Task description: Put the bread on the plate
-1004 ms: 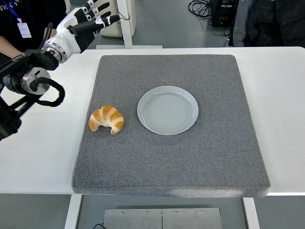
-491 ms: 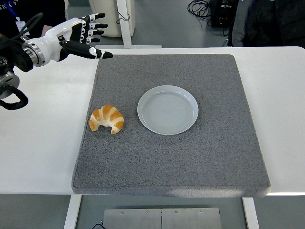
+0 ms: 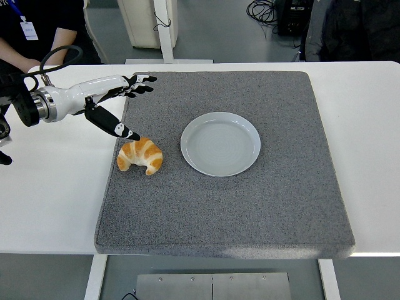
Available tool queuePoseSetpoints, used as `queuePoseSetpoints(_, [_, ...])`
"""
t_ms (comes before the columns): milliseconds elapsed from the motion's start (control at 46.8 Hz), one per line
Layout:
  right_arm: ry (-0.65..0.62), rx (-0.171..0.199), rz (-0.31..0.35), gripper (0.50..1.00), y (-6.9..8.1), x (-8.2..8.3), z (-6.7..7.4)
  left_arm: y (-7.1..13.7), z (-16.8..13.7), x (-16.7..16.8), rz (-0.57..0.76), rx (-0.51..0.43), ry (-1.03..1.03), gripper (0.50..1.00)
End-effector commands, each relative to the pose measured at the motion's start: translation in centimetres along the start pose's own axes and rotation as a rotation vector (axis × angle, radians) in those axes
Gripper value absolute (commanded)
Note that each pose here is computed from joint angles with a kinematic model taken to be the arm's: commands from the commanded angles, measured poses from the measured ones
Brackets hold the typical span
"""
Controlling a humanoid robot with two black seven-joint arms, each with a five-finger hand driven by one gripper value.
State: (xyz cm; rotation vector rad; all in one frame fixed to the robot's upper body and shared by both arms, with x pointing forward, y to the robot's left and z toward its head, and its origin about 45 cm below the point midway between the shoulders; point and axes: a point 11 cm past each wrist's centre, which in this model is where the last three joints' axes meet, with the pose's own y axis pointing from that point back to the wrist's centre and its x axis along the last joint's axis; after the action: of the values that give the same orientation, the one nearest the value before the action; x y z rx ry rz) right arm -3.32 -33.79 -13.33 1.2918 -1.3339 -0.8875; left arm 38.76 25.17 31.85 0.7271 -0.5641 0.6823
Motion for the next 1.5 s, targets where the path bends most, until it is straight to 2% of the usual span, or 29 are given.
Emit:
queuePoseSetpoints(0, [0.000,0.000,0.000,1.000,0.0,0.0,0.0,0.2,-1.0,-0.6,-0.015,0.017,-0.045,0.966])
queuePoseSetpoints(235, [0.002,0.002,0.001,1.000,0.0,0.1,-0.1,0.4,-4.2,-4.0,-0.061,0.055,-0.154,0.965])
queuePoseSetpoints(513, [0.002,-0.001,0.001,1.000,0.0,0.0,0.1,-1.9,-4.1,-4.4,0.018,-0.012,-0.145,0.965])
queuePoseSetpoints(962, [0.002,-0.001,0.002,1.000,0.0,0.0,0.1,-2.3,-5.8,-5.6,0.006,0.010,-0.129,0.965])
queuePoseSetpoints(1474, [0.002,-0.003,0.000,1.000,0.0,0.0,0.2,-4.0,-6.9,-7.3,0.030,-0.010,-0.114,0.965])
